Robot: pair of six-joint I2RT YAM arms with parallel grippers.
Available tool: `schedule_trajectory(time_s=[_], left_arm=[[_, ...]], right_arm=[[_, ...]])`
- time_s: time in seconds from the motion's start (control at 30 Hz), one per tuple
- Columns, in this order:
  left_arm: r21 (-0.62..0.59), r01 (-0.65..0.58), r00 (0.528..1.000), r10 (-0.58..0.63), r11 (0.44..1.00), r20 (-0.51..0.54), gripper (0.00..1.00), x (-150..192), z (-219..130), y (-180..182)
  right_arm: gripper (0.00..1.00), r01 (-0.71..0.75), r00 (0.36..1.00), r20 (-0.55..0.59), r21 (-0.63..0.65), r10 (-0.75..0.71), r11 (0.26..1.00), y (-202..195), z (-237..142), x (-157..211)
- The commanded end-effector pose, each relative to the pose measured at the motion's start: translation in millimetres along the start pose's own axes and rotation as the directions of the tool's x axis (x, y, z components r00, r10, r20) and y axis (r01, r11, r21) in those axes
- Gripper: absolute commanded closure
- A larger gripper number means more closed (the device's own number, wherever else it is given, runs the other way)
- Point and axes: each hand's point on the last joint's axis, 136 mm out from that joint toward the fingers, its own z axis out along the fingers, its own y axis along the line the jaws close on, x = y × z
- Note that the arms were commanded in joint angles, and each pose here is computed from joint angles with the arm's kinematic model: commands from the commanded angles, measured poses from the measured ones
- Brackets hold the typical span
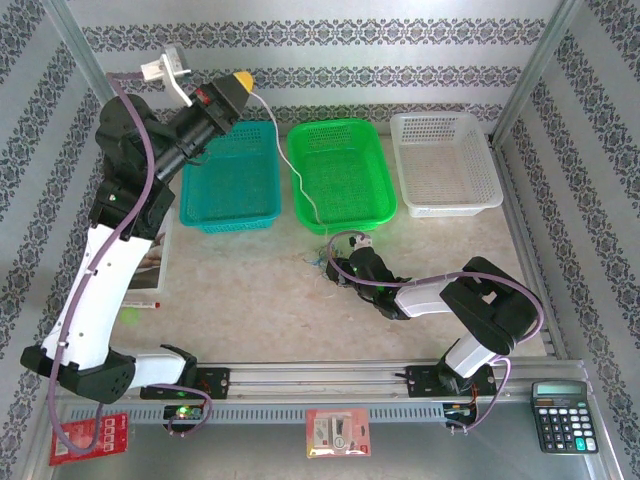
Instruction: Untangle the cables
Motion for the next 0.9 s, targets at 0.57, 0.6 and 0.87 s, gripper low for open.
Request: schedule_trajectory(time_s=[0.57, 0.6, 0.87], left_arm=[[0.017, -0.157, 0.966, 0.15, 0.987, 0.212, 1.0, -93, 1, -42], [0.023, -0.145, 0.97, 0.137, 0.989, 0.199, 1.0, -90, 3, -40], [0.094, -0.03, 0.998, 0.025, 0.995, 0.058, 1.0, -49, 20, -20]], right_arm=[[0.51, -0.031, 1.0, 0.002, 0.001, 0.031, 1.0, -4, -14, 5], [0.49, -0.031, 1.0, 0.003, -0.011, 0.031, 0.999, -1, -16, 4], [0.34, 0.024, 1.0, 0.01, -0.094, -0.023, 0.995, 24, -46, -12]])
